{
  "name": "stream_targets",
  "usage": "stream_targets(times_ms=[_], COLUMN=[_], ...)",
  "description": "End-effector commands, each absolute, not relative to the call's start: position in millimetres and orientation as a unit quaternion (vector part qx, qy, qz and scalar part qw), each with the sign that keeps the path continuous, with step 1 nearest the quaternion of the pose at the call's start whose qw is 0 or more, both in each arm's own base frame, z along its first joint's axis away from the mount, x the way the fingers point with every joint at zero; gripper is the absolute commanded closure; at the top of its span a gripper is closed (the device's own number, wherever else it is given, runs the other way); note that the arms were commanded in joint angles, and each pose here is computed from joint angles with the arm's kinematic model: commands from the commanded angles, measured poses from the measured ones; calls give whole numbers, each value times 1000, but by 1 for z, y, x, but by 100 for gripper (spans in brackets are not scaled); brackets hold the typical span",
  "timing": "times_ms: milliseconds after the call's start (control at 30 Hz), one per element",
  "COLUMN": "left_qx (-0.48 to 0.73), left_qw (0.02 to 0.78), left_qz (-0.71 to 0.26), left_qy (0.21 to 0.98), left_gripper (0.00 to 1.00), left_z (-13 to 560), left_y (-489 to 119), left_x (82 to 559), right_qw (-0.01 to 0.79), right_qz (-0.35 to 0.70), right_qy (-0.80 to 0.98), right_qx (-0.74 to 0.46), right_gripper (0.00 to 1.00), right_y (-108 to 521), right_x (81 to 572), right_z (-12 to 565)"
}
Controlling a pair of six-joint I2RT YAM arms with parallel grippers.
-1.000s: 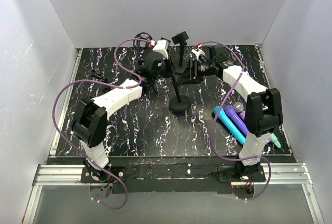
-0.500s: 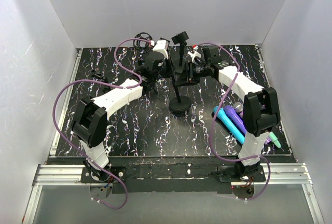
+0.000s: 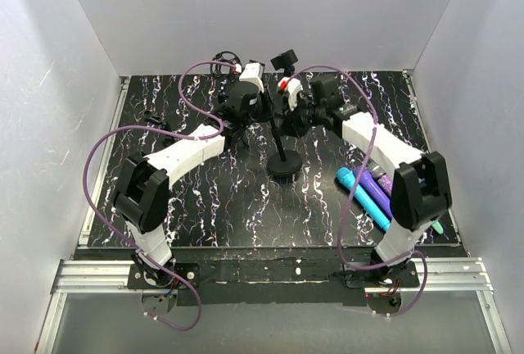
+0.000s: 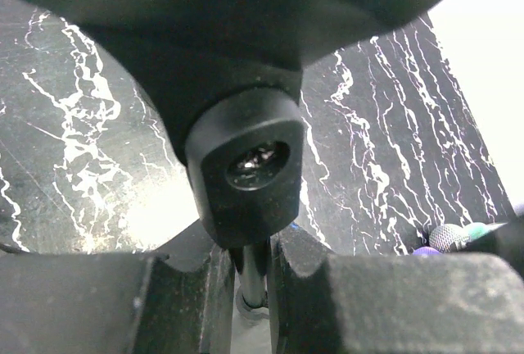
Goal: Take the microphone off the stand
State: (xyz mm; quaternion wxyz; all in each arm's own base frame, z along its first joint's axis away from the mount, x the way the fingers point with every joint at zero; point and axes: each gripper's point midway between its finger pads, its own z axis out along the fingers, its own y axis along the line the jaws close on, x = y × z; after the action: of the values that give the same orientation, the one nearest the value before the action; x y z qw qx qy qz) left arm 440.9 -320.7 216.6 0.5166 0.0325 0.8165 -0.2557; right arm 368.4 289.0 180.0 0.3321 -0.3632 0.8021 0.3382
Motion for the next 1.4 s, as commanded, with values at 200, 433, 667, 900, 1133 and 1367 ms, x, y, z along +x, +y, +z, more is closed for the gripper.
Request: stream_targets(times_ms=[200,433,667,900,1133,1367], left_qx=[38,39,54,58,64,52], left_qw=[523,525,519,532,530,520], left_qz=[-315,-311,-316,-316,-317,-314], left_qy=[791,791,792,783,784,793], left_gripper=[100,100,100,100,100,100], left_z=[262,262,258,263,264,253], left_y=[-332,-329,-330,-326,-329,-324], left_x=[425,425,425,424,430,432], right_qw=[724,741,624,346,189,104], right_qz=[-159,-150,94,313,464,547], right_qy=[160,143,537,844,848,814], right_qx=[-652,-639,-560,-263,-172,-169], right_gripper=[99,46,18,24,33,37], right_y=[291,284,246,232,254,278], right_x=[372,347,336,336,340,342], right_z=[264,265,263,246,235,222])
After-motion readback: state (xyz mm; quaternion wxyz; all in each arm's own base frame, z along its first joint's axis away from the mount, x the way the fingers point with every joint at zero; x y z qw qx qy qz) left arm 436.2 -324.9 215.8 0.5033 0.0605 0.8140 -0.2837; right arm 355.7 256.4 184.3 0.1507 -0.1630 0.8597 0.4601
